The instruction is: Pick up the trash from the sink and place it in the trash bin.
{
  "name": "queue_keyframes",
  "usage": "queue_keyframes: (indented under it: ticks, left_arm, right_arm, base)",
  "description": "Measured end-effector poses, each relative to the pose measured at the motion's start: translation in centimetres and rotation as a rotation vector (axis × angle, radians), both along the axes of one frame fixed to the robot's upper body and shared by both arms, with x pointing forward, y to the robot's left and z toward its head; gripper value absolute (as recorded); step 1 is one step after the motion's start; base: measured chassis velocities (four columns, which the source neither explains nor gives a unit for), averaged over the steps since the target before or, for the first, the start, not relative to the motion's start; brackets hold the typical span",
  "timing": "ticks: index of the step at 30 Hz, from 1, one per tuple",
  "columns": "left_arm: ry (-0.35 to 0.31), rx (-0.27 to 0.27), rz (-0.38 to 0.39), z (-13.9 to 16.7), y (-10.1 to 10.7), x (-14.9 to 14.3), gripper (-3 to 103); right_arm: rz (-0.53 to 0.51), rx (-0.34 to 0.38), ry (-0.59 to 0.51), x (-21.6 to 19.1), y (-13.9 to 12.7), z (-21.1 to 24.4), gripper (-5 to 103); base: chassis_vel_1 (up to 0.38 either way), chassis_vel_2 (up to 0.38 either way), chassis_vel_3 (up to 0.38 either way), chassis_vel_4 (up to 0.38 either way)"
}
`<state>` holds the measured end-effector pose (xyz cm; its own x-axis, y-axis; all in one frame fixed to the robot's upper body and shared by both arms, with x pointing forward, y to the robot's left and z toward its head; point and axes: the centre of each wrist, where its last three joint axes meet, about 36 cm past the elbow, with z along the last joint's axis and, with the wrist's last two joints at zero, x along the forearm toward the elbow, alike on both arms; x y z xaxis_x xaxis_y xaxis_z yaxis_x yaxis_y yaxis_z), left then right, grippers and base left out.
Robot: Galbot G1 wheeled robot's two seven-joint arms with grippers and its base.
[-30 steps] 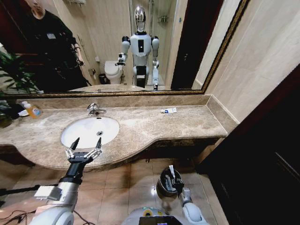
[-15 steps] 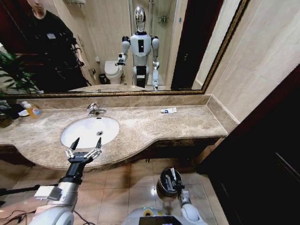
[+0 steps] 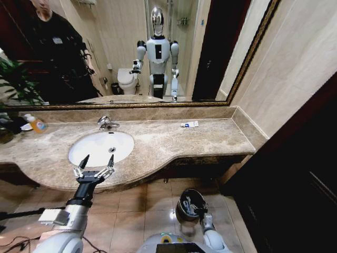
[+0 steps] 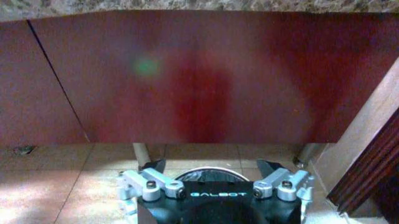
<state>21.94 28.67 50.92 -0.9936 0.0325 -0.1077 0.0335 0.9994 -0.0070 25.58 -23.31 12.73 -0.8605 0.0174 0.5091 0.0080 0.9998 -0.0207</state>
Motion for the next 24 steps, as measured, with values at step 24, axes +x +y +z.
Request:
queue_keyframes:
  ticks: [24]
  left_arm:
    - [0.0, 0.0, 0.0, 0.0, 0.0, 0.0, 100]
  right_arm:
    - [-0.006, 0.019, -0.147, -0.4, -0.9, 7.1, 100]
  base:
    - [0.0, 0.0, 0.0, 0.0]
